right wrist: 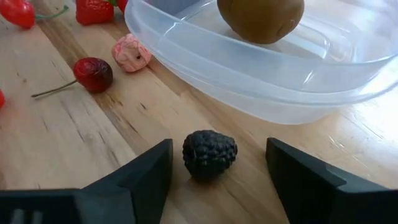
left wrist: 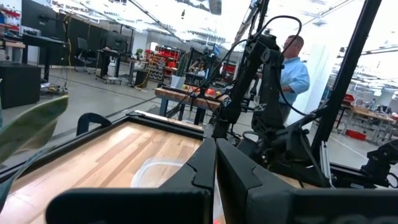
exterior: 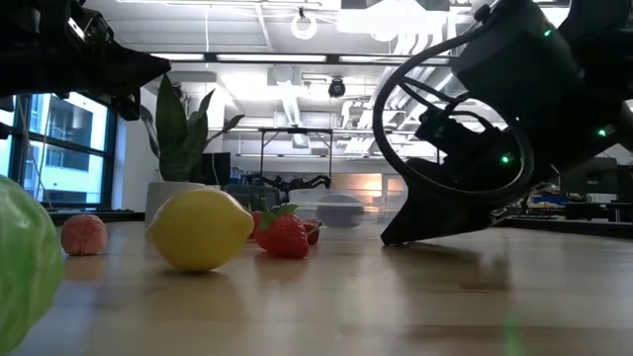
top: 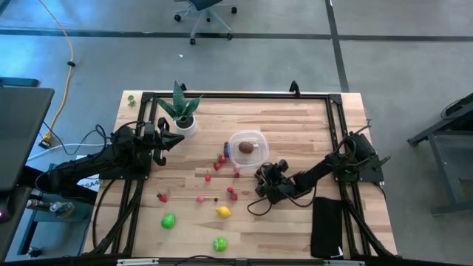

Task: Pick and placing Produce into tupperware
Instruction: Put the blackberry into the transparent bin

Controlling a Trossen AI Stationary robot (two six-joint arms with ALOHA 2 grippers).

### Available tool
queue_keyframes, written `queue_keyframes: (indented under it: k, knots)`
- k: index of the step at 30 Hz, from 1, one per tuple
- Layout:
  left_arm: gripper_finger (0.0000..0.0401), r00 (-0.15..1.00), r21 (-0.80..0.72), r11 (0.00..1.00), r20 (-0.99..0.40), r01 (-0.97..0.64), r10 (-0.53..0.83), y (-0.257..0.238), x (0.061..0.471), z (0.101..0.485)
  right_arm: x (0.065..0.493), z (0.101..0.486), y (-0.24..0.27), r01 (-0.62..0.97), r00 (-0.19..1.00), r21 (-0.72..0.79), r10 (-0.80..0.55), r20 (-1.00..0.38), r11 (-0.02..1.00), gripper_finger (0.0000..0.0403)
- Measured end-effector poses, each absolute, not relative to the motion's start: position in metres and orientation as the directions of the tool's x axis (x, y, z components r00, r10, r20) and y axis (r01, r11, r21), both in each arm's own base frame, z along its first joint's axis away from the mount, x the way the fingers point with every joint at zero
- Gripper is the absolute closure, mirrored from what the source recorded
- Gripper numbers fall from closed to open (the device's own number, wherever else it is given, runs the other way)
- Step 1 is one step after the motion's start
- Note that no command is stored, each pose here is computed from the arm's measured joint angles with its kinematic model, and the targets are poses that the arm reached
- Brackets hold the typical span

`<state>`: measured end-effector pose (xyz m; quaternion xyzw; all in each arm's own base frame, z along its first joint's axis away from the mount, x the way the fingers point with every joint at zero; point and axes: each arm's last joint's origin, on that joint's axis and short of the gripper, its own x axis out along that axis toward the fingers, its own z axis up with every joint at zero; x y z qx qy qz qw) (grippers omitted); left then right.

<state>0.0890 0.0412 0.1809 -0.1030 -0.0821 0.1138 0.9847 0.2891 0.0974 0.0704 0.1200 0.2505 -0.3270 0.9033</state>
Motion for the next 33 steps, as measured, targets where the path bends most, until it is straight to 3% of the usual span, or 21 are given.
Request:
queue_keyframes:
  k: [19,27,33]
  knots:
    - [0.0398,0.961,-0.221,0.953,0.139,-0.207,0.241,0.041,0.089,0.181,0.289,0.070,0.099,0.635,0.669,0.069,-0.503,-0.548,0.770,0.0282]
    - [0.0398,0.961,-0.221,0.953,0.139,-0.207,0.241,0.041,0.089,0.181,0.285,0.080,0.111,0.580,0.707,0.115,-0.428,-0.563,0.807,0.0291]
    - [0.0398,0.961,-0.222,0.953,0.139,-0.207,0.241,0.041,0.089,0.181,0.284,0.108,0.118,0.532,0.765,0.152,-0.396,-0.507,0.833,0.0292]
